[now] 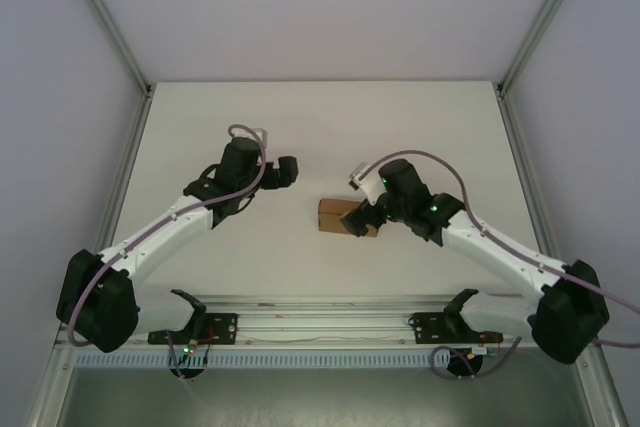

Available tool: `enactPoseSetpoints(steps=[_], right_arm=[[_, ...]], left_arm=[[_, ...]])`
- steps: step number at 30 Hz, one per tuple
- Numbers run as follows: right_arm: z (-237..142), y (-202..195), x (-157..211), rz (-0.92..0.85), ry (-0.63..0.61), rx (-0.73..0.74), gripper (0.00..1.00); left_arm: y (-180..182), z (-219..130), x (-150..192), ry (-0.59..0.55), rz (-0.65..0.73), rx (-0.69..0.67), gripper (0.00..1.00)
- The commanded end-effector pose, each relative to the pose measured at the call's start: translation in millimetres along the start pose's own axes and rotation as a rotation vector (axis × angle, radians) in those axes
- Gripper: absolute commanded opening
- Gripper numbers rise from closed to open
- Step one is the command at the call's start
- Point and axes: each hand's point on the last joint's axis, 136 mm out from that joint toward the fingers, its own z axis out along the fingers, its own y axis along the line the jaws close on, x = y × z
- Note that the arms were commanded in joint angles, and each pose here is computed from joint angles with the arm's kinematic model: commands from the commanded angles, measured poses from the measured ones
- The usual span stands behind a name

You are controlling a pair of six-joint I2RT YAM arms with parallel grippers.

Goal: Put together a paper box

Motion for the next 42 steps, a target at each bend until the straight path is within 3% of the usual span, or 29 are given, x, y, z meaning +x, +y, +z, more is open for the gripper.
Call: enactPoseSetpoints(steps=[1, 6, 11, 17, 22, 27, 36, 42], right_arm=[[6, 7, 12, -0.225, 0.130, -0.070, 1.00], [32, 0, 32, -0.345, 0.350, -0.073, 0.95], [55, -11, 37, -0.400, 0.473, -0.047, 0.84], [76, -30, 28, -0.448, 0.498, 0.053, 0.61], [85, -49, 11, -0.493, 0.457, 0.188, 0.49], [90, -67, -12, -0.621, 0.415, 0.374, 0.49], [112, -68, -4, -0.719, 0.437, 0.455, 0.60], [103, -41, 8, -0.707, 0.441, 0.383, 0.87]], left_arm=[[26, -4, 18, 0.037, -0.001, -0.086, 1.00], [43, -7, 27, 0.047, -0.020, -0.128, 1.00], [50, -14, 28, 0.039, -0.014, -0.154, 1.00], [56, -24, 27, 0.008, -0.015, -0.166, 1.00], [63, -33, 26, -0.020, -0.022, -0.193, 1.00], [67, -40, 27, -0.049, -0.039, -0.199, 1.00], [69, -47, 28, -0.071, -0.055, -0.194, 1.00], [66, -48, 24, -0.082, -0.065, -0.179, 1.00]])
